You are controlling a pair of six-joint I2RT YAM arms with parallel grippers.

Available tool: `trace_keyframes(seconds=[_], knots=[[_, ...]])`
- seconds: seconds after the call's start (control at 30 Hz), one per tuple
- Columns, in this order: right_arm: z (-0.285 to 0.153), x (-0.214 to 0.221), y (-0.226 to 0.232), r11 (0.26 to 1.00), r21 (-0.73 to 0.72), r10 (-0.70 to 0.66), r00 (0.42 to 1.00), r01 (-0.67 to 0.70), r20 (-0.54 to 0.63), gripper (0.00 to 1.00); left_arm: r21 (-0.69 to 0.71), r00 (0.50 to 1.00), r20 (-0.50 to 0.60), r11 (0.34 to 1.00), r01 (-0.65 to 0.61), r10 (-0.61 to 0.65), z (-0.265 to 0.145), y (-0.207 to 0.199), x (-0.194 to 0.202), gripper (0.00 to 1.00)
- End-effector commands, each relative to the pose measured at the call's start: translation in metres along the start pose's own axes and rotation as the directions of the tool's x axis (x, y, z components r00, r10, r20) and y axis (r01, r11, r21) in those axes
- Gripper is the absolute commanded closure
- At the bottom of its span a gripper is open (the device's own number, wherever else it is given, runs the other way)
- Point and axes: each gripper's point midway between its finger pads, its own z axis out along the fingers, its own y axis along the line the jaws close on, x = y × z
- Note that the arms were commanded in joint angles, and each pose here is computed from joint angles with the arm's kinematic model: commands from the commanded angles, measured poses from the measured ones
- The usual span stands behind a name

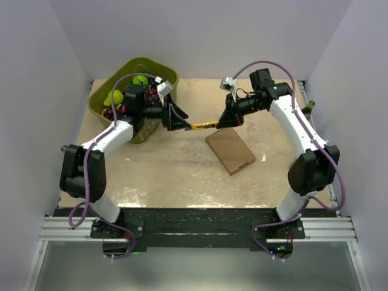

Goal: Unpack the express box

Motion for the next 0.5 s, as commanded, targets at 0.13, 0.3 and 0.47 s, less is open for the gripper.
trace_keyframes(seconds=[0.13,0.3,0.47], knots=[[-0.015,0.03,-0.001,0.969,0.039,-0.23,0.945,0.246,-0.234,1.0,-0.016,0.874,-0.224,0.896,-0.445,0.43,0.005,-0.013,0.018,0.27],[-0.012,0.026,0.005,0.965,0.033,-0.244,0.94,0.259,-0.238,1.0,0.086,0.891,-0.21,0.916,-0.392,0.402,0.031,-0.035,0.028,0.3],[-0.011,0.028,0.012,0.964,0.021,-0.252,0.939,0.264,-0.233,1.0,0.087,0.887,-0.236,0.918,-0.387,0.397,0.044,-0.034,0.04,0.34]])
